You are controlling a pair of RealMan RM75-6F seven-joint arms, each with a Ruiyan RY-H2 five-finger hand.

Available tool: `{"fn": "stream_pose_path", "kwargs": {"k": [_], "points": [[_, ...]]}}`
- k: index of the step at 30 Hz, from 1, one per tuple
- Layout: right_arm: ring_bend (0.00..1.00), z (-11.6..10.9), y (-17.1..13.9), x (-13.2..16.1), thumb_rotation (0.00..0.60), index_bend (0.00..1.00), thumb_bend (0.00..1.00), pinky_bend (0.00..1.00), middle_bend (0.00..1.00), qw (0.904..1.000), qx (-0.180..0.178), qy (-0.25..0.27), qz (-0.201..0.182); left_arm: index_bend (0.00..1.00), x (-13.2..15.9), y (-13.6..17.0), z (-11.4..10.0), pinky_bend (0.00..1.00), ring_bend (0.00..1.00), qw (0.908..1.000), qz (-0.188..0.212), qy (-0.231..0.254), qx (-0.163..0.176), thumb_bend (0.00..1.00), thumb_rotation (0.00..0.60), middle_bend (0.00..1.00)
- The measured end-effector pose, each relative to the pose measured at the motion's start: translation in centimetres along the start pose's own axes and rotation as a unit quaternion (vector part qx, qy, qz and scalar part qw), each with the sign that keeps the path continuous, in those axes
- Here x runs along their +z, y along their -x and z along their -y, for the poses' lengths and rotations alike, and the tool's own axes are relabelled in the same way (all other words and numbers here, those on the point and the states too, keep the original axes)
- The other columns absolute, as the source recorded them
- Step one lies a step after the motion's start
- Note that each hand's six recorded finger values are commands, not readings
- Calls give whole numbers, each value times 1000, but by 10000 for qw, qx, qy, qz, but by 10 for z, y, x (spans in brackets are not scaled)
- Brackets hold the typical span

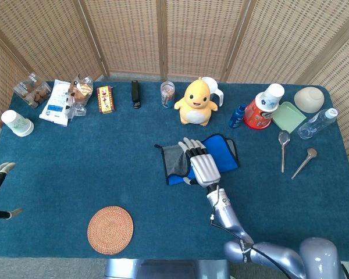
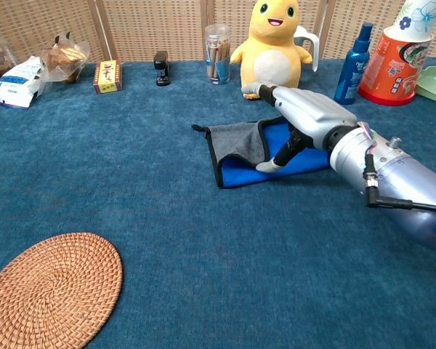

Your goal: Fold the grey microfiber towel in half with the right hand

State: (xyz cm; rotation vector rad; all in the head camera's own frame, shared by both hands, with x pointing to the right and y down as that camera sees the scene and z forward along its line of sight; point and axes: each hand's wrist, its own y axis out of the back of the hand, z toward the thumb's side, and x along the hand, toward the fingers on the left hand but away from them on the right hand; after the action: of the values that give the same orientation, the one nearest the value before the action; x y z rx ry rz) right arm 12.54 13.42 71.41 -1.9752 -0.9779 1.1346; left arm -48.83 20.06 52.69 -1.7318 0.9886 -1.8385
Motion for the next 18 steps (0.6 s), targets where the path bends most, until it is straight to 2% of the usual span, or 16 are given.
{"fn": "stream_pose_path", "kwargs": {"k": [12, 18], "points": [[0, -9, 15, -2, 600, 0, 0, 131, 0, 9986, -329, -398, -79, 0, 0, 0, 0, 0, 0, 10000, 12, 8, 0, 102, 600, 0], [0, -7, 21, 8, 600, 0, 0, 130, 0, 9986, -398, -335, -138, 0, 0, 0, 0, 0, 0, 10000, 13, 1, -7, 103, 600, 0]]}}
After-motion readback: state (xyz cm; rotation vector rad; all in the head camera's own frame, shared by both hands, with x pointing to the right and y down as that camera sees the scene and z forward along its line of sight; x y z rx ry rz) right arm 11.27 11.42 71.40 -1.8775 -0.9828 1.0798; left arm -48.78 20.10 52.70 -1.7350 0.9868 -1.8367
